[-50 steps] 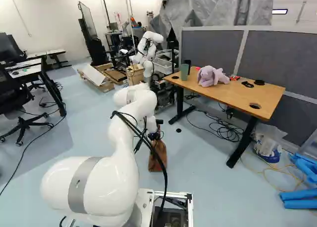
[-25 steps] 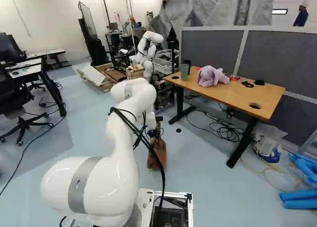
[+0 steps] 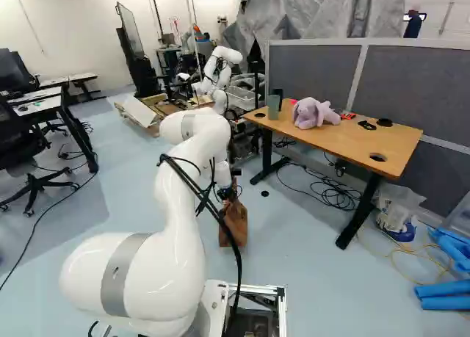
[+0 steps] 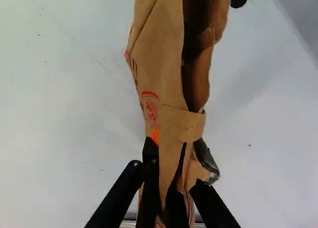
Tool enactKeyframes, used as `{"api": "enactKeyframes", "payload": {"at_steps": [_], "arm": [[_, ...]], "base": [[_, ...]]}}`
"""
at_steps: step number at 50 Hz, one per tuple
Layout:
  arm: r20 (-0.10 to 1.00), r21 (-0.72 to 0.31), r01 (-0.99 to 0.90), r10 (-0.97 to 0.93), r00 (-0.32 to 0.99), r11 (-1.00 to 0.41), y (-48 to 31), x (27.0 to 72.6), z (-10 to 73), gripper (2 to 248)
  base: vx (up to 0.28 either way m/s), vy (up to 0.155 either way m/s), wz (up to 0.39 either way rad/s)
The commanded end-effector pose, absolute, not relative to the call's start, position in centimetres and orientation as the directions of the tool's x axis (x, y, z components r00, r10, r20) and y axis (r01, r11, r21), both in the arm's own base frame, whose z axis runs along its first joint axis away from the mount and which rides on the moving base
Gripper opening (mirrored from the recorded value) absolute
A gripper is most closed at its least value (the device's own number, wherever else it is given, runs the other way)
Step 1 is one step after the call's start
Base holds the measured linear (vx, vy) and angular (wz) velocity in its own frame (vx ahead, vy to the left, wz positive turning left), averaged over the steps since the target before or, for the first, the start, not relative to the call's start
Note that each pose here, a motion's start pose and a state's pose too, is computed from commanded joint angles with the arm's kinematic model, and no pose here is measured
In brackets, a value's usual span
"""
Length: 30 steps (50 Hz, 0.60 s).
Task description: Pick up the bag on the ground and place it on the table
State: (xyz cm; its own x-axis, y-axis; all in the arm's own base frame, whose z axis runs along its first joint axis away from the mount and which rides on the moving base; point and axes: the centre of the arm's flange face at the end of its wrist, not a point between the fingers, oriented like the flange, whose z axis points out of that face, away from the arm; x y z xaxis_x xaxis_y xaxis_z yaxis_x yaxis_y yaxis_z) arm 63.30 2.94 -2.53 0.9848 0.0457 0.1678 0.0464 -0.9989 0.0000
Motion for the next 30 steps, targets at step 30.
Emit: {"api": "enactKeyframes", "payload": {"at_steps": [30], "arm": [[0.185,0.000,0.046,0.046,0.982,-0.999,2.9,63.0,2.0,21]], "base": [[0.000,0.000,0.000]]}}
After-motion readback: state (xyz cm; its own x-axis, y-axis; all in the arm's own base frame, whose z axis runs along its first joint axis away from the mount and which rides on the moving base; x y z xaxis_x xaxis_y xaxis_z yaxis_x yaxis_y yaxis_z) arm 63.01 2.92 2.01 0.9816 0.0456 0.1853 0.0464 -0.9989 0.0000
